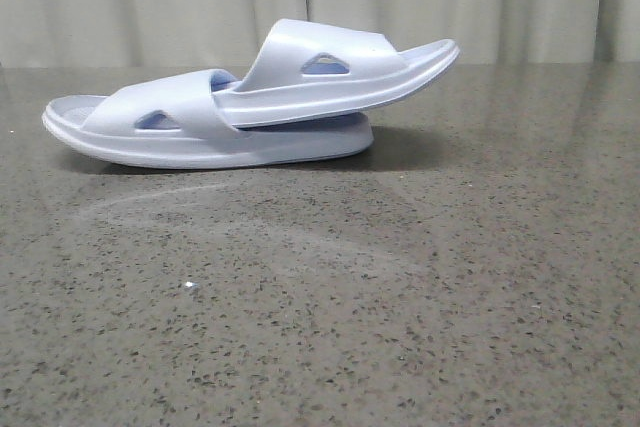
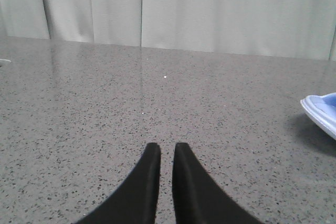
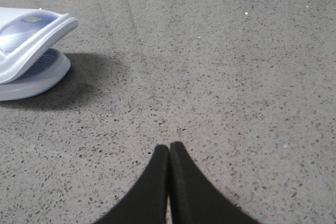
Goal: Insert blue slippers together front up
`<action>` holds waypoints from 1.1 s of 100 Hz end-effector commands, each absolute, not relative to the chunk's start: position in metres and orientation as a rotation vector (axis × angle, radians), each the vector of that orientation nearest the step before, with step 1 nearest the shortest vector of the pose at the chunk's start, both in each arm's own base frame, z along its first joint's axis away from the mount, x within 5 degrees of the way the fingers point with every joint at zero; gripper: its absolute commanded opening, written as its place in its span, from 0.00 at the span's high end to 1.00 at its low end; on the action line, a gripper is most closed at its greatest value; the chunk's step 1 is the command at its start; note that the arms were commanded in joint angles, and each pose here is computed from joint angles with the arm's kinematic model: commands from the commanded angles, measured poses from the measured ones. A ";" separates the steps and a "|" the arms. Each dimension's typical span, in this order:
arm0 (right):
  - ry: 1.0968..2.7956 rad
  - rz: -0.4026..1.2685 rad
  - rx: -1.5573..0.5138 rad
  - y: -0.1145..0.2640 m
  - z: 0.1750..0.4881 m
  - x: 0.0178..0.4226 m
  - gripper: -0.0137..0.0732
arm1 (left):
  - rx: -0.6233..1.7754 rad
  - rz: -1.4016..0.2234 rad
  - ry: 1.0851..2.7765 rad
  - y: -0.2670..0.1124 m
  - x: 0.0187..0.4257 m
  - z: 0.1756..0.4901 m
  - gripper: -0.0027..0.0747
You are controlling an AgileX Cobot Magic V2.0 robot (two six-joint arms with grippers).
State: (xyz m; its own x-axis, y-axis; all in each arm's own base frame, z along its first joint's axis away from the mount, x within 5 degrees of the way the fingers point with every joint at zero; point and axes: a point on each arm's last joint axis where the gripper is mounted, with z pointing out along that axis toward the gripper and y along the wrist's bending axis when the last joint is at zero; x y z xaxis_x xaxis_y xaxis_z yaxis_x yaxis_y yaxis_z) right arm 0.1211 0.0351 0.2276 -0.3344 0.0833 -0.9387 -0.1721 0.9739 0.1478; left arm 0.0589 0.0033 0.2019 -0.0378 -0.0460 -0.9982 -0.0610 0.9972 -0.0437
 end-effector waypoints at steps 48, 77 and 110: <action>1.849 0.212 -0.056 0.032 0.237 0.124 0.93 | -0.096 0.000 1.559 0.004 0.060 0.204 0.95; 1.647 0.086 -0.233 0.029 0.255 0.120 0.93 | -0.096 0.000 1.559 0.004 0.060 0.204 0.95; 1.559 -0.078 -0.141 0.004 0.247 0.091 0.93 | -0.096 0.000 1.559 0.004 0.060 0.204 0.95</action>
State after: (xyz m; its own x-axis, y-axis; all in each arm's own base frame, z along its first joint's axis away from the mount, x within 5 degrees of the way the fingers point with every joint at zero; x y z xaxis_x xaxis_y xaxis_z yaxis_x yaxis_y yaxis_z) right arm 0.0965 0.0086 0.2367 -0.1372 -0.1399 -0.9806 -0.1073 0.9863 -0.1256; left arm 0.0589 0.0033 0.2019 -0.0376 -0.0479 -0.9981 -0.0611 0.9971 -0.0455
